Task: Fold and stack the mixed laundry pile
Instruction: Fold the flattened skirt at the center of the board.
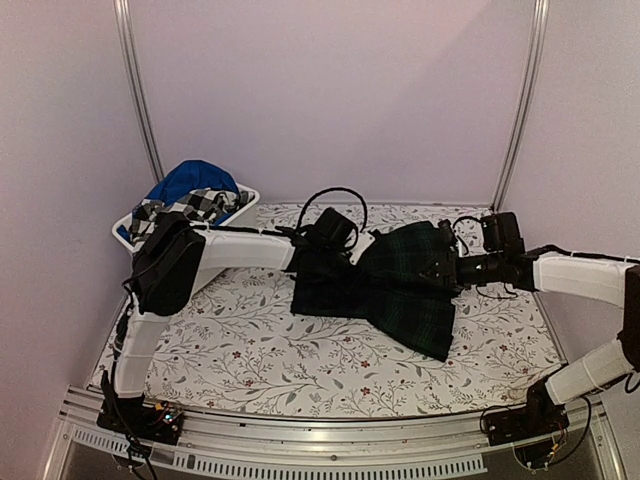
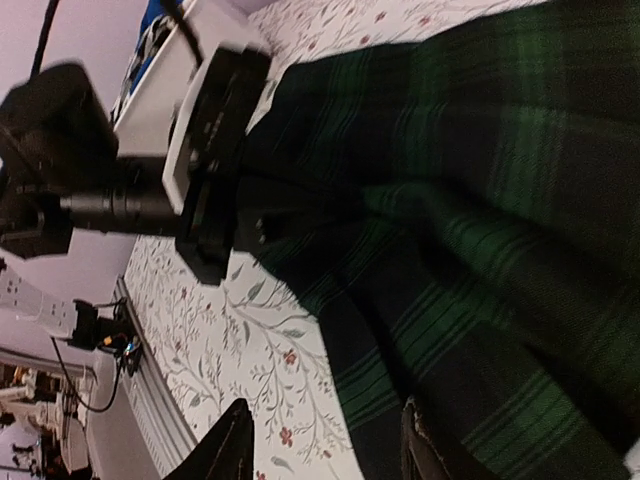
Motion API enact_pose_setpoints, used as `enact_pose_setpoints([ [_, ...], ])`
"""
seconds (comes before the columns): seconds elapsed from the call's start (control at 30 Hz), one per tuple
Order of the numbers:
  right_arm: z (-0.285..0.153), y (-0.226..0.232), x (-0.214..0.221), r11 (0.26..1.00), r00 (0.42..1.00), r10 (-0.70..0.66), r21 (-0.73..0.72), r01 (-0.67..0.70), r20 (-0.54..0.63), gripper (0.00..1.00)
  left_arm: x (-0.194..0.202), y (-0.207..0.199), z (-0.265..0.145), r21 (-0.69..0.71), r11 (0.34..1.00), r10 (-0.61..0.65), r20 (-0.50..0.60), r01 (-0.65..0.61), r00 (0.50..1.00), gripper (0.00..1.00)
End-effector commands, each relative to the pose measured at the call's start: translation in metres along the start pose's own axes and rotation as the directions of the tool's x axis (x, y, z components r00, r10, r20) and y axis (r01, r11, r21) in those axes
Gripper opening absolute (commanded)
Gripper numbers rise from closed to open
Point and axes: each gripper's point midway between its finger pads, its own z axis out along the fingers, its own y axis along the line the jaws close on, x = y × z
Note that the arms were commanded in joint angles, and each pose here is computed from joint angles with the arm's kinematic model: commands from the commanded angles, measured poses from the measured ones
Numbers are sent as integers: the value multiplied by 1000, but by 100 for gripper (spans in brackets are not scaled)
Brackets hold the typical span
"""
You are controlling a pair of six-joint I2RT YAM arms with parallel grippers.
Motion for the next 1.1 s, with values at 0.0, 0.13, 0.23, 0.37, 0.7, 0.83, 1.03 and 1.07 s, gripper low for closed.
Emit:
enact_pose_setpoints([
  [0.0,28,35,62,991,994,57,-118,-69,-94,49,2,3,-14,20,1000,2,-24,-2,1000,0],
  [0.13,49,27,99,987,977,120,-88,-137,-179,48,15,2,-12,28,1000,5,-49,-3,999,0],
  [0.23,62,3,120,982,958,178,-16,-186,-226,48,28,-1,-15,35,999,2,-74,1,997,0],
  [0.37,73,-36,135,971,938,239,97,-221,-251,48,42,-7,-25,53,999,1,-82,3,997,0],
  [0.7,49,-91,114,934,947,278,273,-229,-159,47,-18,-12,-60,44,999,25,47,-27,999,0],
  [0.83,48,-79,106,952,953,251,222,-211,-168,46,-29,-23,-68,65,996,61,60,-65,996,0],
  [1.03,23,-40,78,987,987,107,130,-91,-119,45,12,-58,-70,149,980,131,8,-131,991,0],
  [1.07,16,-35,75,989,990,86,132,-72,-109,45,23,-62,-67,158,977,146,-13,-142,989,0],
])
